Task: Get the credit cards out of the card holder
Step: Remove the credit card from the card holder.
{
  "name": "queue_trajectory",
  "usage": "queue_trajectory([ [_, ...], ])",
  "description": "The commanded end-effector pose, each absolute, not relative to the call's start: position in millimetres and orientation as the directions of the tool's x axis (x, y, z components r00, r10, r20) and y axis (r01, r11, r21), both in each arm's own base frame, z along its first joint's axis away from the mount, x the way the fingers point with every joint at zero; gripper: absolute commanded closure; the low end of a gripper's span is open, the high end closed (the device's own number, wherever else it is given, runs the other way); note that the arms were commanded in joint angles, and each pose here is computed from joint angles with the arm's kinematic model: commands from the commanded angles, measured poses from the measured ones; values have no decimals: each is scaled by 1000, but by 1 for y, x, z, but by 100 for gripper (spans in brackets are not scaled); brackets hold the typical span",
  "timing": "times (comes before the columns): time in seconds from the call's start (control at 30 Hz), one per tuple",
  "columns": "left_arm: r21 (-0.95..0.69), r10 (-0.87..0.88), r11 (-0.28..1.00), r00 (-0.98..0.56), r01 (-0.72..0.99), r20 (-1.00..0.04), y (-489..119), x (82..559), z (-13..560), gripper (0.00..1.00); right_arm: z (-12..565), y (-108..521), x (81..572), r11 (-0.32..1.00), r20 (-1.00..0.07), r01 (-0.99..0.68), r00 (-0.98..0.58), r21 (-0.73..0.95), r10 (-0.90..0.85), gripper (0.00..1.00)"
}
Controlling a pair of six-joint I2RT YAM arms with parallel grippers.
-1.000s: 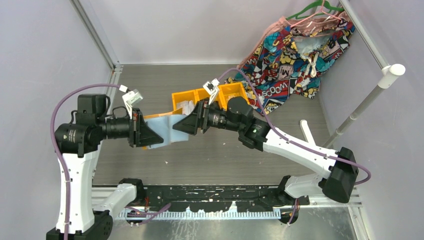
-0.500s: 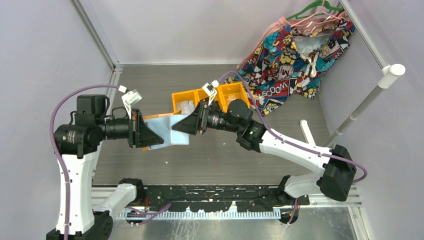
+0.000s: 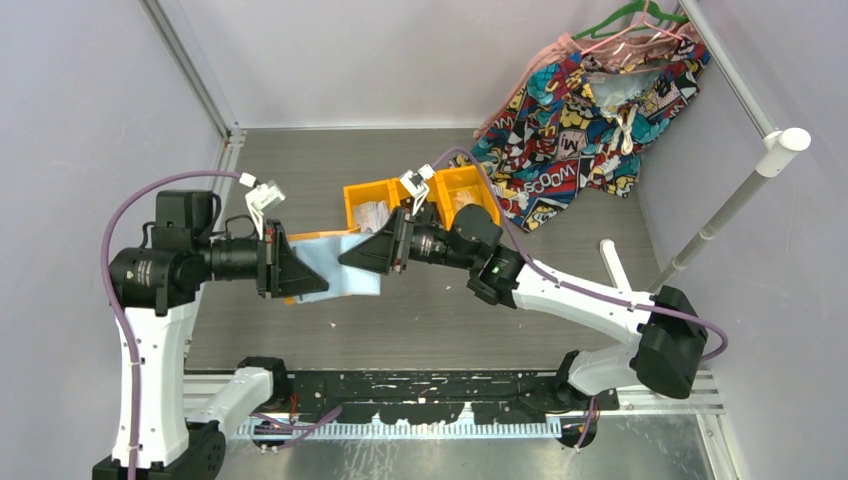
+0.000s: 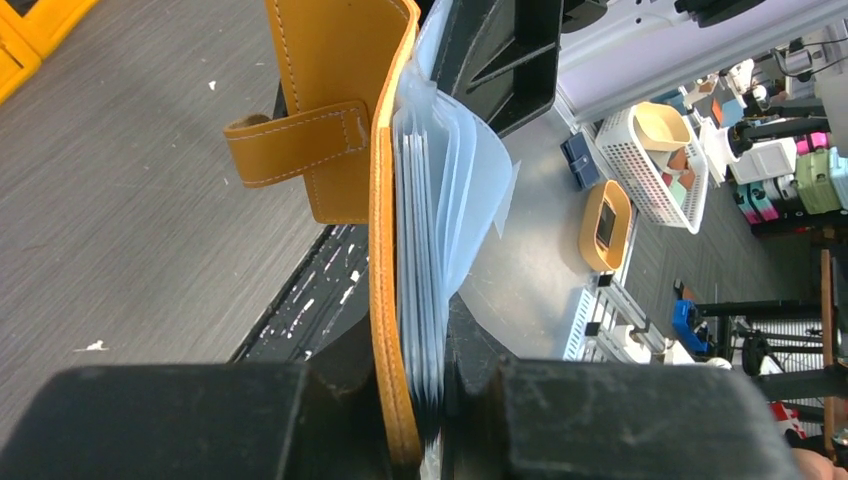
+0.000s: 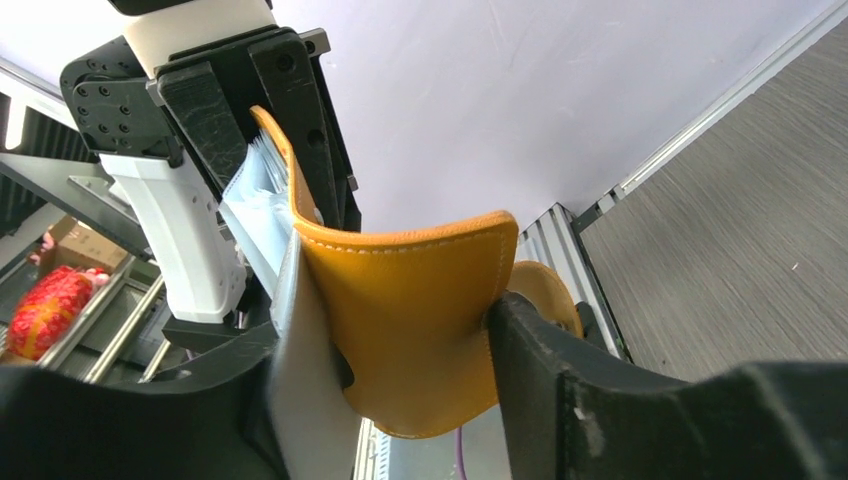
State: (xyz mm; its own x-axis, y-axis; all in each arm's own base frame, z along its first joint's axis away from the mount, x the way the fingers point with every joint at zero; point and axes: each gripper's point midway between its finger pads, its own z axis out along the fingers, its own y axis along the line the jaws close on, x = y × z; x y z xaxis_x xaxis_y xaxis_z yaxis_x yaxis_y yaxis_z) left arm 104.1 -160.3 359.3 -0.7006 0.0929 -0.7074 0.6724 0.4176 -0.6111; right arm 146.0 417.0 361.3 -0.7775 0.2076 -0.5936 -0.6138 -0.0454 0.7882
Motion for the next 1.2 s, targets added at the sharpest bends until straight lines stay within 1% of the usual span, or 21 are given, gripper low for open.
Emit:
queue_trajectory([
  [0.0, -596, 102, 406, -682, 693, -724, -160, 107, 362, 100, 406, 405, 119, -192, -617, -661, -748, 725, 246, 44],
  [0.1, -588, 104, 417, -679, 694, -727, -159, 109, 362, 100, 406, 401, 114, -202, -612, -656, -753, 728, 240, 47],
  [0.17, -577, 109, 424, -672, 698, -732, -159, 110, 363, 100, 406, 396, 111, -206, -609, -653, -756, 729, 240, 46],
  [0.2, -569, 116, 423, -665, 705, -738, -158, 109, 364, 100, 403, 394, 110, -196, -611, -652, -756, 732, 235, 44],
  [0.27, -549, 128, 431, -651, 716, -749, -157, 108, 364, 100, 393, 390, 113, -126, -632, -665, -741, 736, 226, 42],
  [0.33, -513, 146, 451, -627, 730, -765, -153, 108, 364, 100, 383, 382, 119, -10, -676, -693, -706, 721, 212, 42],
  [0.4, -478, 172, 462, -604, 747, -778, -150, 106, 362, 100, 379, 372, 126, 90, -723, -723, -659, 685, 207, 34],
  [0.43, -465, 184, 464, -595, 754, -782, -149, 104, 360, 100, 377, 366, 131, 151, -763, -750, -617, 644, 192, 26],
  [0.5, -437, 208, 465, -575, 770, -791, -146, 100, 356, 100, 379, 354, 134, 231, -814, -780, -561, 581, 153, 20],
  [0.53, -423, 224, 458, -562, 782, -796, -146, 96, 355, 100, 385, 351, 135, 245, -836, -799, -531, 549, 140, 16],
  [0.6, -405, 253, 438, -542, 802, -801, -145, 90, 351, 100, 410, 348, 133, 229, -872, -842, -469, 489, 139, 9],
  [0.63, -404, 263, 431, -540, 807, -799, -144, 87, 349, 100, 418, 349, 132, 220, -887, -859, -445, 462, 123, 3],
  [0.67, -404, 271, 425, -539, 810, -797, -144, 85, 348, 100, 425, 352, 132, 214, -900, -874, -422, 435, 105, 1],
  [0.73, -404, 291, 409, -537, 818, -792, -143, 81, 346, 100, 426, 362, 134, 199, -919, -898, -392, 393, 48, 1],
  [0.8, -413, 309, 378, -533, 829, -787, -144, 73, 347, 100, 425, 374, 131, 148, -935, -924, -356, 353, 6, 0],
  [0.97, -379, 320, 378, -503, 845, -803, -143, 68, 350, 100, 418, 405, 120, 2, -940, -942, -334, 335, -63, 0],
  [1.17, -384, 320, 372, -505, 845, -802, -143, 69, 351, 100, 413, 429, 112, -67, -943, -945, -313, 321, -114, 1],
])
